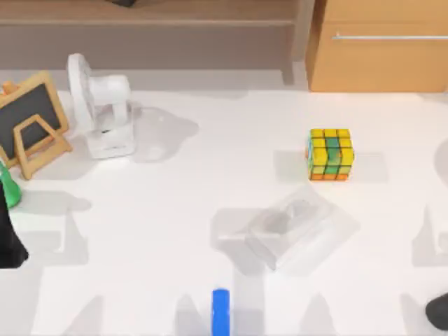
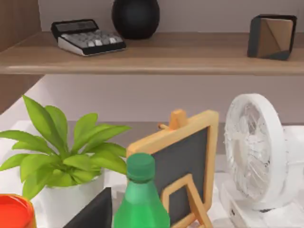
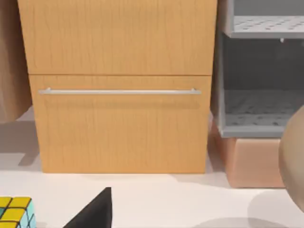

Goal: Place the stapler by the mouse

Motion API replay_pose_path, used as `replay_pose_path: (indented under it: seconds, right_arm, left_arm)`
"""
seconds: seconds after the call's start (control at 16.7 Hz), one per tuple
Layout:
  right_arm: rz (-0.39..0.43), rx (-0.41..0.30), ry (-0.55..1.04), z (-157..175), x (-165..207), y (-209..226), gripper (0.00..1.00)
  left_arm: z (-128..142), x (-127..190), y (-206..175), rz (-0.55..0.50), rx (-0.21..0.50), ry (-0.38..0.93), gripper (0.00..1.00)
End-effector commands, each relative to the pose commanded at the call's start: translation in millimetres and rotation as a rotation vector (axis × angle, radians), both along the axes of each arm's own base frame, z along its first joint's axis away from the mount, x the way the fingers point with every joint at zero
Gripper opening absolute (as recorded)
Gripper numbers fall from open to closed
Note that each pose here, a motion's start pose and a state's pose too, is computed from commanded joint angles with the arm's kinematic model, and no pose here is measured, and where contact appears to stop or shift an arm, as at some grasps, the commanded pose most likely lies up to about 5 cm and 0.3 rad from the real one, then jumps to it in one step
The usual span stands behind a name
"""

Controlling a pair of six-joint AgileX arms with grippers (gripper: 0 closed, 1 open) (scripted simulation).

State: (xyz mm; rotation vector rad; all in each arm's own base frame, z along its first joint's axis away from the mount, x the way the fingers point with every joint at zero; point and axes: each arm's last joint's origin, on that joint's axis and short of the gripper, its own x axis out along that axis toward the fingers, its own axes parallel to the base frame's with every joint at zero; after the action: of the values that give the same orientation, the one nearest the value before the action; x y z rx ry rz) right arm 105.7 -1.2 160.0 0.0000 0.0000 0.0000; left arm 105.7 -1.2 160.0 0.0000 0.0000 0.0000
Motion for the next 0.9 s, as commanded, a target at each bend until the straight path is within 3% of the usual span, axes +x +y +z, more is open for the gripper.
replay_pose_path:
  seconds: [0.18,0.42,0.72,0.9]
  right_arm:
    - [0.007,0.007,0.007,1.8,0.0,0.8,1.00]
    - [0.099,0.100,0.120,25.7,3.1,11.8,1.00]
    - [0.257,0.257,0.468,71.2,28.7,48.2,1.00]
    - [0.308,0.306,0.752,89.3,56.5,91.5,1.00]
  left_arm:
    - [0.0,0.0,0.0,0.000,0.000,0.000,1.00]
    - [0.0,0.0,0.0,0.000,0.000,0.000,1.00]
    - [0.0,0.0,0.0,0.000,0.000,0.000,1.00]
    - [0.0,0.0,0.0,0.000,0.000,0.000,1.00]
